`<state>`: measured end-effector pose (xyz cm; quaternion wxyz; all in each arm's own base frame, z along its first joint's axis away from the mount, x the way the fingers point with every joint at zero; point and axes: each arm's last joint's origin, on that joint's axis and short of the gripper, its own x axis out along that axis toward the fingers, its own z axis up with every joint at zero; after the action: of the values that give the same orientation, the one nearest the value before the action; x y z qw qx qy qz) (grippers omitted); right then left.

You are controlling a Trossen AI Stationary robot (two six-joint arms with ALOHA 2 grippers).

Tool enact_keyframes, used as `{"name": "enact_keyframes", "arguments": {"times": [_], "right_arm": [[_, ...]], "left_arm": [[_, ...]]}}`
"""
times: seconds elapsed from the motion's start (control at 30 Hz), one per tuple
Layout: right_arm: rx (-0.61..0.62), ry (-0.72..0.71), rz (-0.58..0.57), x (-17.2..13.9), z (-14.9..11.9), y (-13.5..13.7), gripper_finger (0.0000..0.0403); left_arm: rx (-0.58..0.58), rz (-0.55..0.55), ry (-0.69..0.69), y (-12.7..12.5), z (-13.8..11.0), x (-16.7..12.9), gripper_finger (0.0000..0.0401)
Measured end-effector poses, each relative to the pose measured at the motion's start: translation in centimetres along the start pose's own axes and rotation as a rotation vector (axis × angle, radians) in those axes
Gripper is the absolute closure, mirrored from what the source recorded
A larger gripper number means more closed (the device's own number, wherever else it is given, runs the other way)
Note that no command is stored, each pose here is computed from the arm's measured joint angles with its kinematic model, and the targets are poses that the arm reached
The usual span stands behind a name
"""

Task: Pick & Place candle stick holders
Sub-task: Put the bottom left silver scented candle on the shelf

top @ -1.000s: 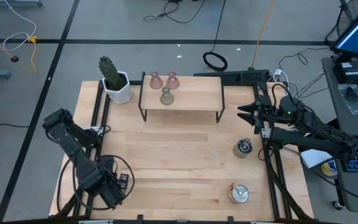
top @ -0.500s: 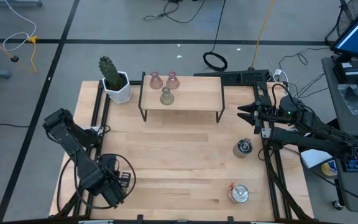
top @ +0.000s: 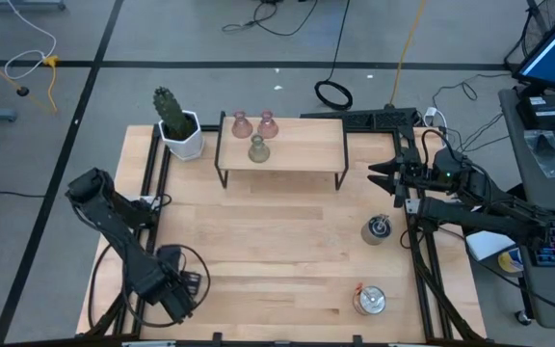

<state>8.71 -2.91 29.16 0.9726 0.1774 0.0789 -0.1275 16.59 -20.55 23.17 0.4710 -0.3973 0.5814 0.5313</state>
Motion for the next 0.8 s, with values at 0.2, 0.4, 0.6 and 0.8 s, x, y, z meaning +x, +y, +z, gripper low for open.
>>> {"name": "enact_keyframes", "arguments": {"times": [0.2, 0.4, 0.6, 0.8], "right_arm": [[0.0, 0.0, 0.0, 0.0, 0.0, 0.0, 0.0243], [0.0, 0.0, 0.0, 0.0, 0.0, 0.0, 0.0243], [0.0, 0.0, 0.0, 0.0, 0.0, 0.0, 0.0243], [0.0, 0.0, 0.0, 0.0, 0.0, 0.0, 0.0243]], "left_arm": [[0.002, -0.008, 0.002, -0.1, 0.0, 0.9, 0.0196], [0.023, -0.017, -0.016, -0.1, 0.2, 1.3, 0.0213], [0.089, -0.065, -0.084, -0.2, 0.4, 1.5, 0.0231], [0.116, -0.099, -0.083, -0.4, 0.5, 2.5, 0.0263]]}}
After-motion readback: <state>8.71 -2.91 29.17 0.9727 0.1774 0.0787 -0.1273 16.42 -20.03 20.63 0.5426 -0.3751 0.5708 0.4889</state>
